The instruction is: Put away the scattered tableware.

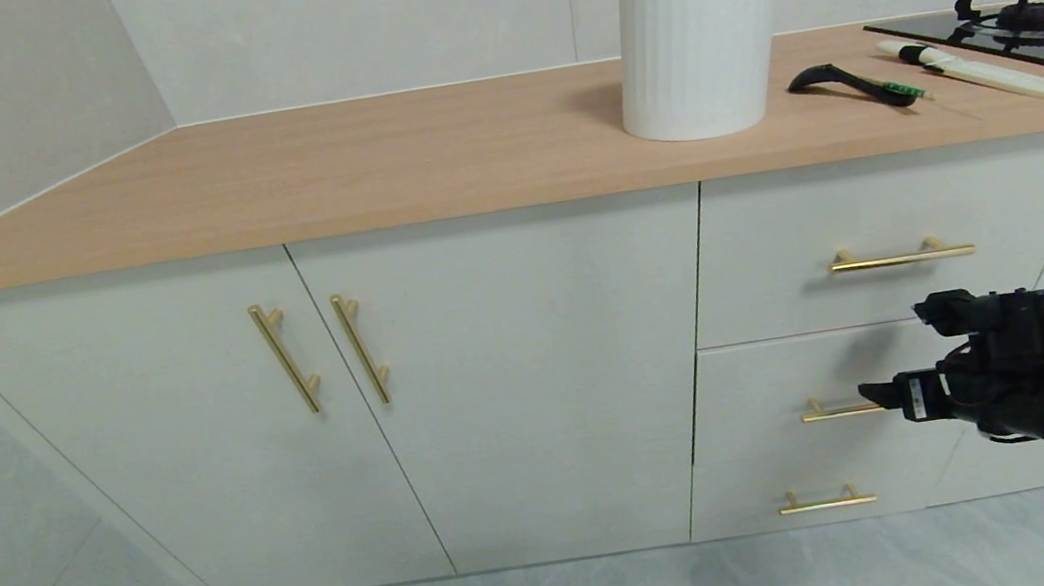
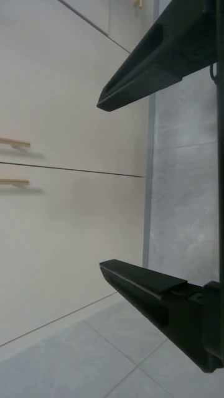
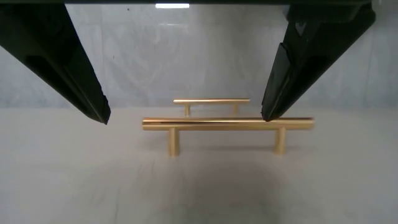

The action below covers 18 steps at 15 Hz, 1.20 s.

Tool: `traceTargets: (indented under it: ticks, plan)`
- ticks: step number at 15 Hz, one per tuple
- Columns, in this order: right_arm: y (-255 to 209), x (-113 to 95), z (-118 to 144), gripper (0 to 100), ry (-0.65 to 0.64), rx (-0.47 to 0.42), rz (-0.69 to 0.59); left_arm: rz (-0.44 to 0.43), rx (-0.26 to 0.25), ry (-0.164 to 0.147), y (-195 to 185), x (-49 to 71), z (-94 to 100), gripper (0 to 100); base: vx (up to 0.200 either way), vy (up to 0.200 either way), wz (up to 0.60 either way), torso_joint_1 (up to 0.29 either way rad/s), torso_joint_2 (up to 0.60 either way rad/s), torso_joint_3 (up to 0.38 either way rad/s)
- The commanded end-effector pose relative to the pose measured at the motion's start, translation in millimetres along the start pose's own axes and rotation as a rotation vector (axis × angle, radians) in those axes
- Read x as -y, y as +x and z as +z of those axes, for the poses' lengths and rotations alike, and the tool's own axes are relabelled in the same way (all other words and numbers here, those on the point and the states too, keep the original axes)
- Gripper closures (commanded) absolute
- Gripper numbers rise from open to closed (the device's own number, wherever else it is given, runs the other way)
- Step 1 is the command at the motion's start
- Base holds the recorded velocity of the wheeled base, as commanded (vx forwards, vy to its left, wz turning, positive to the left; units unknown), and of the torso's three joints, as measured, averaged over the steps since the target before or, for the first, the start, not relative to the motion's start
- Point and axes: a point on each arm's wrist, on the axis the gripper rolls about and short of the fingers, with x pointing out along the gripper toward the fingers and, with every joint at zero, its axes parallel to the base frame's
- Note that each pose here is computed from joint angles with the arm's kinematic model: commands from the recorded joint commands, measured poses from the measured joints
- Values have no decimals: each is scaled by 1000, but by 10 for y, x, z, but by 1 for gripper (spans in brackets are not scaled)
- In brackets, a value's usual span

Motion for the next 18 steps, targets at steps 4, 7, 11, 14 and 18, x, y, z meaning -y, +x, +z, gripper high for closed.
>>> traceTargets:
  ticks: [4,7,11,14,18]
  plan:
    - [234,0,-227,0,-3,-21,-7,1,-2,0,1,0,-1,0,0,0,0,0,0,0]
    - [339,5,-225,0,-1,16,-29,1,-2,0,1,0,-1,0,0,0,0,0,0,0]
    - [393,1,-197,0,1,33,-27,1,-2,0,1,0,-1,0,0,0,0,0,0,0]
    - [439,1,-217,0,1,36,-27,1,-2,0,1,0,-1,0,0,0,0,0,0,0]
    - [449,-7,-294,0,-3,23,-25,1,0,0,1,0,1,0,0,0,0,0,0,0]
